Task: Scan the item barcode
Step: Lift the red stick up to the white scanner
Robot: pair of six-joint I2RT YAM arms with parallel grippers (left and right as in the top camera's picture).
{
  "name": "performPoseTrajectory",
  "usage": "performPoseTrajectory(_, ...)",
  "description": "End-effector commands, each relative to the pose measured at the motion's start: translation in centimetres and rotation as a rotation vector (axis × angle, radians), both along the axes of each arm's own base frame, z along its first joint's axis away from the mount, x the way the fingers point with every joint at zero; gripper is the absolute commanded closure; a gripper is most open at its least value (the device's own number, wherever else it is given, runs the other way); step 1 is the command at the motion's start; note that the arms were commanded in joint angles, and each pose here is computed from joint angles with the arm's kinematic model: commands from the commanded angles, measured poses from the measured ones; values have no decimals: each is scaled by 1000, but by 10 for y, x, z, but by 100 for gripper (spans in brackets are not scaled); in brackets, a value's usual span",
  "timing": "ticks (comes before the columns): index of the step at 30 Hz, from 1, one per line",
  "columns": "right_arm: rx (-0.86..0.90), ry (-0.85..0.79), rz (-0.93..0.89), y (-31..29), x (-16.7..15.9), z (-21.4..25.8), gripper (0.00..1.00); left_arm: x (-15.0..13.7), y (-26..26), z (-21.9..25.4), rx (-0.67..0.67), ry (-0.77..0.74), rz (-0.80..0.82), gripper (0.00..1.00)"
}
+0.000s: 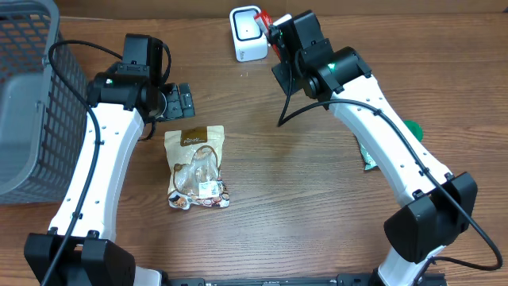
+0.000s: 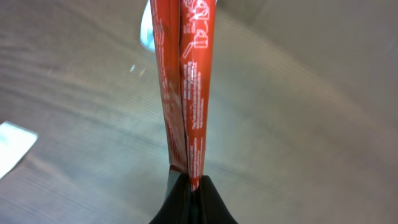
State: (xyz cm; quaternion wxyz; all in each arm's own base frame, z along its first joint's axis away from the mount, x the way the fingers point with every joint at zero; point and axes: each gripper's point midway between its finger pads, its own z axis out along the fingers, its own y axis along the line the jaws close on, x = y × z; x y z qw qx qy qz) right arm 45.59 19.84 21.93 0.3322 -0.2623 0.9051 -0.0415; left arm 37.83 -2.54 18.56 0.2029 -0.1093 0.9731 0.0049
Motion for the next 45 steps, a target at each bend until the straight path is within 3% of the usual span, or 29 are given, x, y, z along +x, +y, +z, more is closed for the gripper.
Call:
performPoseTrajectory(1,-144,-121,85,-6,24,14,97,4,-4,4,-12,-12,4,0)
performPoseTrajectory(9,-410,-320,116,-12,87,6,96,4,-4,4,-12,-12,4,0)
performPoseTrajectory(19,-625,-507,-28,-20,146,-21,96,4,-4,4,-12,-13,4,0)
performPoseTrajectory(32,-690,-515,-40,-15,168,-98,96,4,-4,4,-11,-13,4,0)
performPoseTrajectory(45,-776,-441,54,-4,163,-150,97,4,-4,4,-12,-13,4,0)
